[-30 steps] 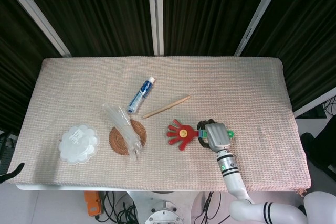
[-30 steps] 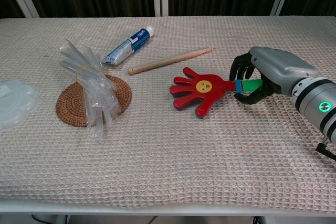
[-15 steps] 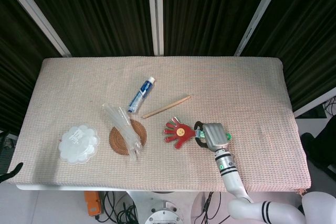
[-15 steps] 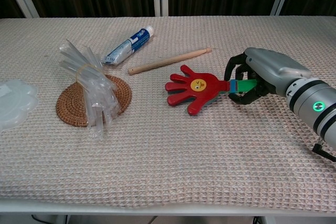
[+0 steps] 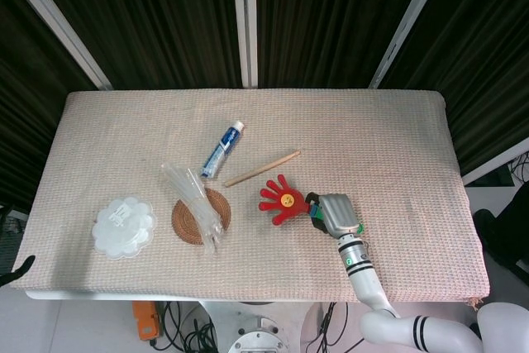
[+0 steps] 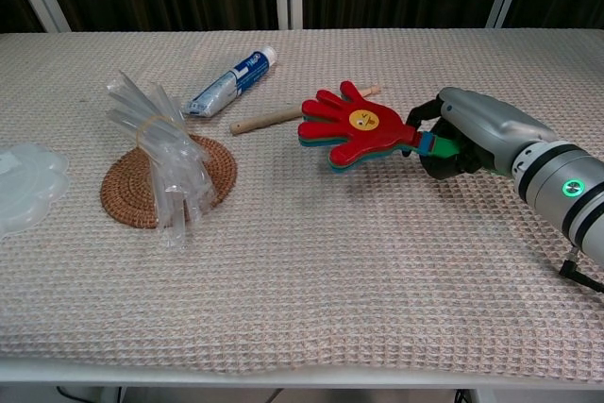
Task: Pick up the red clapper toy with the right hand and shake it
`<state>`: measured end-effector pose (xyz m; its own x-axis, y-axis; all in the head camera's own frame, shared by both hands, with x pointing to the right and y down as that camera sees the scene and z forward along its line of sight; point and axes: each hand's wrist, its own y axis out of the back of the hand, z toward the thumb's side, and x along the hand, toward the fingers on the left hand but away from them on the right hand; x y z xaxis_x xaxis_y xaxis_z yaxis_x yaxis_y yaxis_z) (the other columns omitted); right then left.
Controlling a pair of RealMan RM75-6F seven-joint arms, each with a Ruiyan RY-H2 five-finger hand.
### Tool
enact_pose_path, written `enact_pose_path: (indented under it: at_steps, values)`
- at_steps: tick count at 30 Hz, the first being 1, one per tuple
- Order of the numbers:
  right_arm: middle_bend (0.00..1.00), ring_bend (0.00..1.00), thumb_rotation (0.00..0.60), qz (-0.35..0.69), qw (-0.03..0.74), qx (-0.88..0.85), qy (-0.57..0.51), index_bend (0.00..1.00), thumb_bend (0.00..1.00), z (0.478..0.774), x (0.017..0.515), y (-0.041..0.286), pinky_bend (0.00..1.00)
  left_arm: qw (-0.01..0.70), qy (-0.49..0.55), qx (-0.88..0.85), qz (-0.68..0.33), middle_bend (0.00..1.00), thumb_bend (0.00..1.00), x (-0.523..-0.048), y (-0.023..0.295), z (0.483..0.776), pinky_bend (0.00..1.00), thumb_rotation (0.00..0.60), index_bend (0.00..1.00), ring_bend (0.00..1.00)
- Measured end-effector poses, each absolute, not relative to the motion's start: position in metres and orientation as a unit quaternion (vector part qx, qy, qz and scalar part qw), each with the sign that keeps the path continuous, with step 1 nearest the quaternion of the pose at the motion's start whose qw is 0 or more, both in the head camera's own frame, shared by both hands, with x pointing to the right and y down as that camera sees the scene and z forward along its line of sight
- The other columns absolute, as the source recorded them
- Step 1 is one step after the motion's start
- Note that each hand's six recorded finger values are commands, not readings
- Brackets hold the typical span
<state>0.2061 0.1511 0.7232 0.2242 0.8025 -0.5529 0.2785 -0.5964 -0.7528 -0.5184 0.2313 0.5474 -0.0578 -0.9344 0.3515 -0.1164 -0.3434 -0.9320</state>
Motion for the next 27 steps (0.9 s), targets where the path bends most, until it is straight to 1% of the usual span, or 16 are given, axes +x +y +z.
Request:
enact_pose_path:
  at_steps: [8, 10, 13, 16, 19, 22, 27]
  values:
    - [0.85, 0.90, 0.600, 0.501, 0.259, -0.737, -0.373, 0.65, 0.62, 0.722, 0.207, 0.149, 0.91, 0.357, 0.449, -0.586, -0.572, 0.10, 0.21, -0.518, 0.231, 0.547, 0.13, 0.600, 0.06, 0.00]
    - [0.86, 0.92, 0.600, 0.502, 0.259, -0.736, -0.373, 0.70, 0.62, 0.722, 0.207, 0.149, 0.92, 0.357, 0.449, -0.587, -0.572, 0.10, 0.21, -0.518, 0.231, 0.547, 0.13, 0.600, 0.06, 0.00]
    - [0.89, 0.95, 0.600, 0.503, 0.259, -0.734, -0.375, 0.80, 0.62, 0.722, 0.208, 0.148, 0.95, 0.356, 0.449, -0.587, -0.572, 0.09, 0.21, -0.518, 0.231, 0.547, 0.13, 0.600, 0.06, 0.00]
    - [0.95, 1.00, 0.600, 0.500, 0.261, -0.733, -0.380, 0.92, 0.67, 0.721, 0.208, 0.146, 0.99, 0.356, 0.450, -0.586, -0.572, 0.09, 0.21, -0.518, 0.231, 0.547, 0.13, 0.600, 0.06, 0.00]
    - [0.99, 1.00, 0.600, 0.496, 0.264, -0.731, -0.388, 0.98, 0.76, 0.719, 0.209, 0.144, 1.00, 0.356, 0.451, -0.586, -0.571, 0.09, 0.21, -0.518, 0.231, 0.547, 0.13, 0.600, 0.06, 0.00]
    - [1.00, 1.00, 0.600, 0.491, 0.266, -0.729, -0.396, 1.00, 0.82, 0.717, 0.210, 0.142, 1.00, 0.356, 0.451, -0.586, -0.571, 0.09, 0.21, -0.518, 0.231, 0.547, 0.13, 0.600, 0.06, 0.00]
    - [1.00, 1.00, 0.600, 0.483, 0.271, -0.727, -0.406, 1.00, 0.89, 0.714, 0.212, 0.138, 1.00, 0.358, 0.451, -0.586, -0.570, 0.09, 0.21, -0.517, 0.230, 0.547, 0.13, 0.600, 0.06, 0.00]
